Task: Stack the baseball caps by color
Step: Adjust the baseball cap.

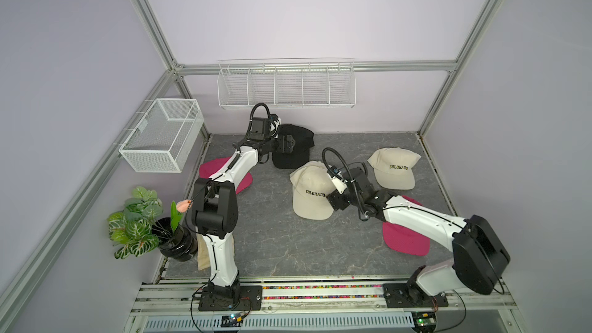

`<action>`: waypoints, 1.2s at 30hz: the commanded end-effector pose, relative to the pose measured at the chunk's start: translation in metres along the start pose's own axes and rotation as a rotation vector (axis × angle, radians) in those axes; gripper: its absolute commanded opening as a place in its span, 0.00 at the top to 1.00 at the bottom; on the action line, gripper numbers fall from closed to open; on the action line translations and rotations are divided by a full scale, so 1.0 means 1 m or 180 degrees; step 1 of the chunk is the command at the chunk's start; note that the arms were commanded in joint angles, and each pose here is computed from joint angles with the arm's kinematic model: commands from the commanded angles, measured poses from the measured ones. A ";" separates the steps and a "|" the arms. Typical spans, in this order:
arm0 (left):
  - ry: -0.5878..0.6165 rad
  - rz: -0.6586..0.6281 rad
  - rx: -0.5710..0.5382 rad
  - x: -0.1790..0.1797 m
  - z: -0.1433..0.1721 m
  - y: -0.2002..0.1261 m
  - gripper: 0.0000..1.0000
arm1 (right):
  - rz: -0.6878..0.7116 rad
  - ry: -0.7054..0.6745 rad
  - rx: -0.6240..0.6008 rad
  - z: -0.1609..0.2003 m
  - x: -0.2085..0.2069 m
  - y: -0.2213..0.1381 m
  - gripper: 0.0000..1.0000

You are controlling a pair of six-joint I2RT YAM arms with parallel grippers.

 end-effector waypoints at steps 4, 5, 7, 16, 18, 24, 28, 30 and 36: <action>0.0130 -0.0228 0.0436 -0.032 -0.005 0.038 0.00 | -0.0241 -0.1215 0.0108 0.037 0.051 0.009 0.10; 0.0134 -0.0232 0.0513 -0.033 -0.005 0.045 0.00 | -0.0183 -0.1474 0.0090 0.045 0.058 0.012 0.10; 0.0137 -0.0274 0.0629 -0.036 -0.005 0.056 0.01 | -0.0083 -0.1872 0.0132 0.057 0.068 0.018 0.09; 0.0394 -0.0331 0.0830 -0.056 -0.002 0.080 0.01 | -0.0171 -0.2445 0.0358 0.072 0.091 0.033 0.16; 0.0401 -0.0331 0.0882 -0.055 0.002 0.084 0.01 | -0.0036 -0.2565 0.0323 0.074 0.093 0.038 0.20; 0.0460 -0.0423 0.1072 -0.052 0.016 0.095 0.01 | 0.0321 -0.2799 0.0219 0.081 0.090 0.057 0.28; 0.0521 -0.0427 0.1226 -0.051 0.027 0.099 0.02 | 0.0396 -0.2877 0.0399 0.085 0.082 0.071 0.43; 0.0568 -0.0381 0.1306 -0.051 0.032 0.102 0.04 | 0.0313 -0.2830 0.0448 0.081 0.078 0.070 0.53; 0.0687 -0.0281 0.1452 -0.052 0.043 0.106 0.08 | 0.0170 -0.2823 0.0219 0.059 0.074 0.059 0.64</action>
Point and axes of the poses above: each gripper's point midway between its finger pads, its own y axis out along the fingers, its own x axis along the line the jaws close on, z = x × y, the point moved 10 cm from there along -y, back along the fingers, and after that the axes turned 14 degrees about y, right-handed, at the moved point
